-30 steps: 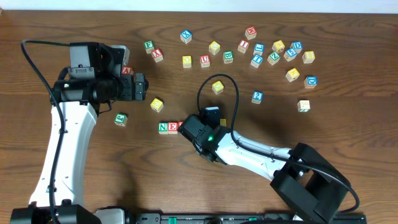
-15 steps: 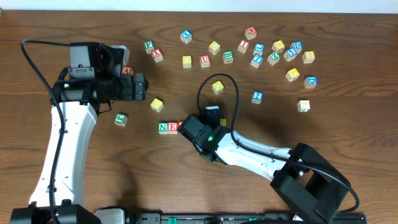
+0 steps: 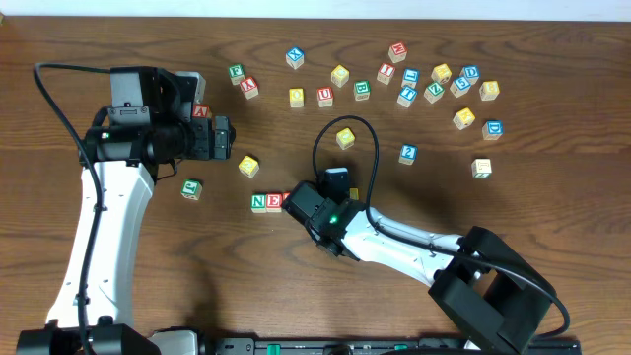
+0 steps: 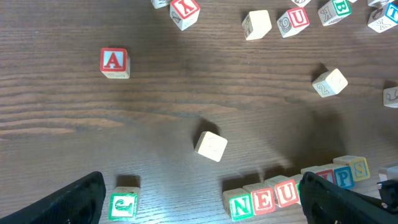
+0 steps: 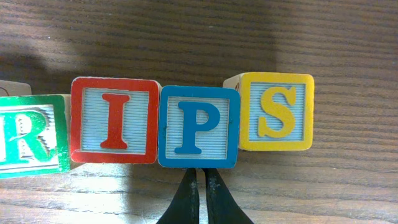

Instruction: Spell out NEURIPS

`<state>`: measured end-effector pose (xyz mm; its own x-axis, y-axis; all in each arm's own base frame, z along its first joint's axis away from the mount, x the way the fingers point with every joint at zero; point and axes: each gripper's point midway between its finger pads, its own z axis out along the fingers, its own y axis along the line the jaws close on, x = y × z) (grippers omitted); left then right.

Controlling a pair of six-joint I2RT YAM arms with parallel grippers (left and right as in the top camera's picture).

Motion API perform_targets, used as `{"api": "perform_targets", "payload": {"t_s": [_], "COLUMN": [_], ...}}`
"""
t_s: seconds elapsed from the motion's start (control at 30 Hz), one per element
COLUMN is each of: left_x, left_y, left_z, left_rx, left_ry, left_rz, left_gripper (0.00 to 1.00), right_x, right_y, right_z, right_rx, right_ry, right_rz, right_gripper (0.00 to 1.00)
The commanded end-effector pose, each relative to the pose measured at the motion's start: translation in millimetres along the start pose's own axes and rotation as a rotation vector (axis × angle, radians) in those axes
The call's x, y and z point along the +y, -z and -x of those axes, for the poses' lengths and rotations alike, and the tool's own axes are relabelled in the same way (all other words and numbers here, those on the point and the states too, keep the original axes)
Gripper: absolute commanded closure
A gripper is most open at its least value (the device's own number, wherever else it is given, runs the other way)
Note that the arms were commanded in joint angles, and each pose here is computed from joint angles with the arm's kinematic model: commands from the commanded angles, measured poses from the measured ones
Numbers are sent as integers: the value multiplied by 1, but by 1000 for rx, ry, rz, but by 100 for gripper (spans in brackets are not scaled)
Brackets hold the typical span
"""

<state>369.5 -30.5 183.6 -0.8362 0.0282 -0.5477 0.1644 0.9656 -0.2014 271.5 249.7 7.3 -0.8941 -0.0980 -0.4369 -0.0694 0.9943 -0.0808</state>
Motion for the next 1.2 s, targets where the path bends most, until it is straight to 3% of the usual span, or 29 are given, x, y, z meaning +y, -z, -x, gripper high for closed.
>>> {"api": "perform_targets", "payload": {"t_s": [0.0,0.8,1.17], "left_x": [-2,-2,-2], "left_y": [5,5,5], "left_z": [8,8,8], "left_rx": [-22,-22,-22], "left_ry": [-25,-25,-25], "left_rz": [-12,-12,-12], "left_gripper": [2,2,2], "right_x": [-3,-3,4], "right_y": [-1,-1,0], "right_z": [7,7,-15], "right_rx": [-23,-24,87], "right_ry": [-24,-21,5], "right_rz": [-21,-22,30], "right_gripper": [99,99,99]}}
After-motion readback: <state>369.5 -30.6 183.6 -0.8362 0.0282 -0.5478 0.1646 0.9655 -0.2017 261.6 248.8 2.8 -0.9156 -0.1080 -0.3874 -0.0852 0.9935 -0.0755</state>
